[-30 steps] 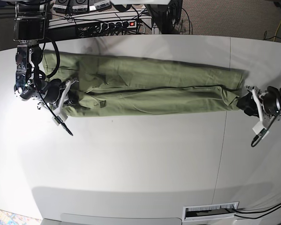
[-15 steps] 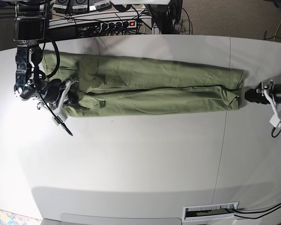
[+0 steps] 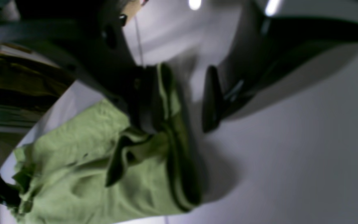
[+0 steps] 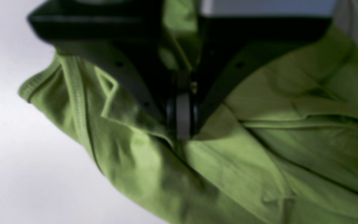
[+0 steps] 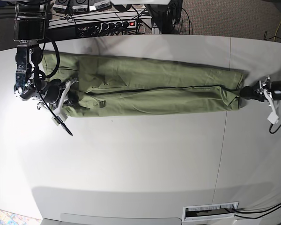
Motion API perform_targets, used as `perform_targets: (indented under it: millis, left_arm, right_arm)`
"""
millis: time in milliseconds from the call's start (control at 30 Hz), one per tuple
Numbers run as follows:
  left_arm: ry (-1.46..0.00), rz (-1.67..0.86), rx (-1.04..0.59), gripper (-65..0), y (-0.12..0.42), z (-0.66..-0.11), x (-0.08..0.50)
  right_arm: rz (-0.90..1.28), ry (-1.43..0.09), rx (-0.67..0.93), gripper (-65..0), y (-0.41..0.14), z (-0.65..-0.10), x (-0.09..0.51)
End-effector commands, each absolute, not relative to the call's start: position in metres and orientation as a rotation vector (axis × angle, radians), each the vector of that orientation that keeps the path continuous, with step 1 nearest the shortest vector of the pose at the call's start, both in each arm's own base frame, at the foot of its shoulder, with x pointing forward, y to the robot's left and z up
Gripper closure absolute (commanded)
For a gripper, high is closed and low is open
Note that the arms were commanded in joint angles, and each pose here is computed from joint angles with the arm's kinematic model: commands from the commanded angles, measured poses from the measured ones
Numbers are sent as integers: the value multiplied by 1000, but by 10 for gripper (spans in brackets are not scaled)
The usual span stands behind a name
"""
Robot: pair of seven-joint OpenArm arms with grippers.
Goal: Fold the T-shirt properly
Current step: 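Lower the left gripper onto the strip's hem end and close it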
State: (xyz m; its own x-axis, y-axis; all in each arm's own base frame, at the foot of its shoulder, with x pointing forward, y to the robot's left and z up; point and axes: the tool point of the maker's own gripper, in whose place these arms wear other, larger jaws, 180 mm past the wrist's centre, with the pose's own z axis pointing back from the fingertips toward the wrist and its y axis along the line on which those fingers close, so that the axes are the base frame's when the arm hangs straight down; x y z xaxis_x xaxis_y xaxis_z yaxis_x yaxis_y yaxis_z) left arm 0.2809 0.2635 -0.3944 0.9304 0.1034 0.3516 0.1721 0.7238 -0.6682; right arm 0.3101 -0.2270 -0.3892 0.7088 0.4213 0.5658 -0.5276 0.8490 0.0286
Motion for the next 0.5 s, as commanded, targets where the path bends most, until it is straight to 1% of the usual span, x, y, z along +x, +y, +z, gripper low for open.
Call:
perform_targets:
  millis: [0,133,367,467]
  left_arm:
    - [-426,-49,-776,-249,266,-381,292]
    - [-418,-51,-813,-249,249,-386,292]
    - [-409,-52,-828,-249,243,-389,291]
    - [-406,-51,-844,-215,235,-392,290]
  right_arm:
    - [534,-595,167,0,-235,-380,317]
    - [535,-592,166,0,-235,-380,316]
    - [534,-593,168,0,-235,-380,317]
    - [531,-598,177,0,-233,-379,317]
